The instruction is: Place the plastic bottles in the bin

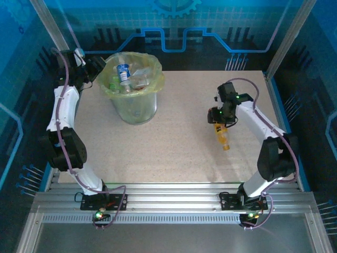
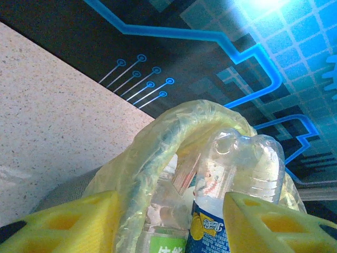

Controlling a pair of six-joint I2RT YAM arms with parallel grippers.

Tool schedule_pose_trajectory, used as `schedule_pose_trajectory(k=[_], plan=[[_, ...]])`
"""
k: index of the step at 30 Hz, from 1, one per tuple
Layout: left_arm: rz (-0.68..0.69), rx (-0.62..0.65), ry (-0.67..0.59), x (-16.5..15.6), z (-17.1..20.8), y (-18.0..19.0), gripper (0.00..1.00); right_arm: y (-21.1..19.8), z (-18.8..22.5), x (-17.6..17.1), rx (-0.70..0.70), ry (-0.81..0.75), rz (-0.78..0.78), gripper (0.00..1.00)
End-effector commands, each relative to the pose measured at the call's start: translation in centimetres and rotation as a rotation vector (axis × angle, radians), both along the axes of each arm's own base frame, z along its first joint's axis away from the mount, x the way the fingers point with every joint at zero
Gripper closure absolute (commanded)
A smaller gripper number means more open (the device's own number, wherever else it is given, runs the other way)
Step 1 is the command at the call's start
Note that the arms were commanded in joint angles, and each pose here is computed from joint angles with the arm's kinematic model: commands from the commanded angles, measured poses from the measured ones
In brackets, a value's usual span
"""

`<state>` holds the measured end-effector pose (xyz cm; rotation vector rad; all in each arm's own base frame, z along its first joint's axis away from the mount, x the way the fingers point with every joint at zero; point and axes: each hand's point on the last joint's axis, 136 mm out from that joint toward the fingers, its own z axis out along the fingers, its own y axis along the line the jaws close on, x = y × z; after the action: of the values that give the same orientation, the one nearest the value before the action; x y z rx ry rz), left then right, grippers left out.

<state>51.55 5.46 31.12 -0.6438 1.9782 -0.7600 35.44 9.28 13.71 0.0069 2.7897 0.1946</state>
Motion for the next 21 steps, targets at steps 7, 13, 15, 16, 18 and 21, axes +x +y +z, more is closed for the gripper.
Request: schedule_pose_trajectory(k=[7,13,15,16,18,21], plan=[[-0.163,-0.049,-0.010,0.4,-1.0,-5.2,0.52,4.4,13.6,1.9,0.202,-0.336,0.061,0.46],[-0.196,-0.092,0.006,0.7,-1.8,-7.4,0.55,8.8,21.7,3.5,0.323,-0.536,0.152,0.47],[-0.208,-0.114,0.009,0.7,-2.1,-8.1,0.57,10.2,23.9,3.9,0.353,-0.583,0.183,0.47],[-0.220,-0.124,0.012,0.6,-2.2,-8.6,0.57,11.1,25.3,4.2,0.369,-0.614,0.202,0.47],[-0.238,-0.133,0.016,0.6,-2.5,-9.7,0.57,12.8,27.1,4.5,0.391,-0.654,0.238,0.47],[-0.272,-0.157,0.017,0.3,-2.6,-11.6,0.57,15.1,29.1,5.1,0.414,-0.699,0.283,0.48]])
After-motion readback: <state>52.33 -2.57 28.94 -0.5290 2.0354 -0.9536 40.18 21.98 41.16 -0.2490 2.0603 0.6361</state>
